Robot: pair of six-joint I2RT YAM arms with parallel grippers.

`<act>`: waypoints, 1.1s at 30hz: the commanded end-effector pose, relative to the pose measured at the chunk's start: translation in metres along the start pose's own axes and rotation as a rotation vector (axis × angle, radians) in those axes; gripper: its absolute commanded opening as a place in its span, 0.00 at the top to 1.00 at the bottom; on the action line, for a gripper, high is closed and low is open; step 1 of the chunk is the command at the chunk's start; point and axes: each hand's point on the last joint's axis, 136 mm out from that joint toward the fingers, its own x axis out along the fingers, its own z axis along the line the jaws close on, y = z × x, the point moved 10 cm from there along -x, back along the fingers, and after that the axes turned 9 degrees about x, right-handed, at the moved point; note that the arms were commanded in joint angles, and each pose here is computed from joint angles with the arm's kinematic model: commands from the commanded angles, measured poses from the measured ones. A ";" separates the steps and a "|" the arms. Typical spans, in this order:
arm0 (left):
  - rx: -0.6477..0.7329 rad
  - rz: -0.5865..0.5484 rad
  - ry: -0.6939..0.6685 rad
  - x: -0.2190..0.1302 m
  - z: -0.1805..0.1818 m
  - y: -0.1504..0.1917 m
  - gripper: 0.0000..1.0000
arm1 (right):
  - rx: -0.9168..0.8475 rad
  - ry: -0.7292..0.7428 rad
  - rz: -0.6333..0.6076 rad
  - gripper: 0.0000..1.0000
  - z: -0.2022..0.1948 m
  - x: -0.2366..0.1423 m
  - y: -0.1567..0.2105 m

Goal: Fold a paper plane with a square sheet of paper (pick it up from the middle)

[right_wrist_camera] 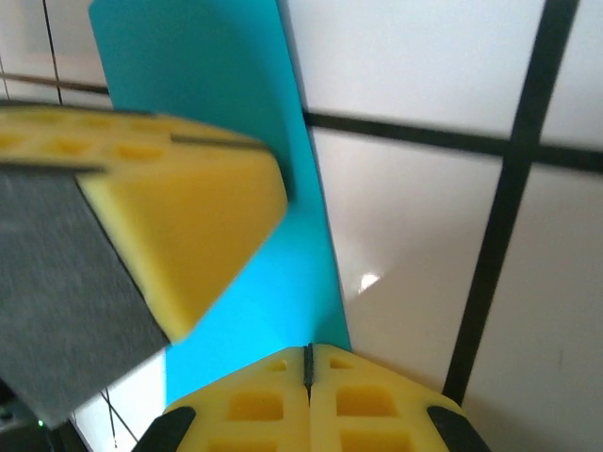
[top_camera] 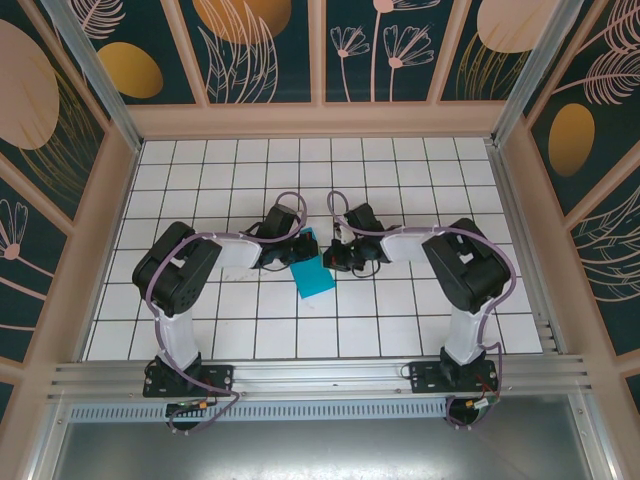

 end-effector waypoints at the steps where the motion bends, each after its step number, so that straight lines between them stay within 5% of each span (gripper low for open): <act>1: -0.070 0.098 -0.161 0.007 0.031 0.030 1.00 | -0.003 0.053 0.060 1.00 -0.008 -0.007 0.022; 14: -0.068 0.096 -0.166 0.008 0.032 0.029 1.00 | 0.018 0.140 0.090 1.00 -0.032 -0.026 0.058; 22: -0.030 0.078 -0.106 0.003 0.017 0.015 1.00 | -0.060 -0.006 -0.078 1.00 0.016 -0.046 0.028; 33: 0.081 0.011 0.080 -0.014 -0.018 -0.009 0.96 | -0.022 -0.013 -0.069 1.00 0.013 -0.013 0.005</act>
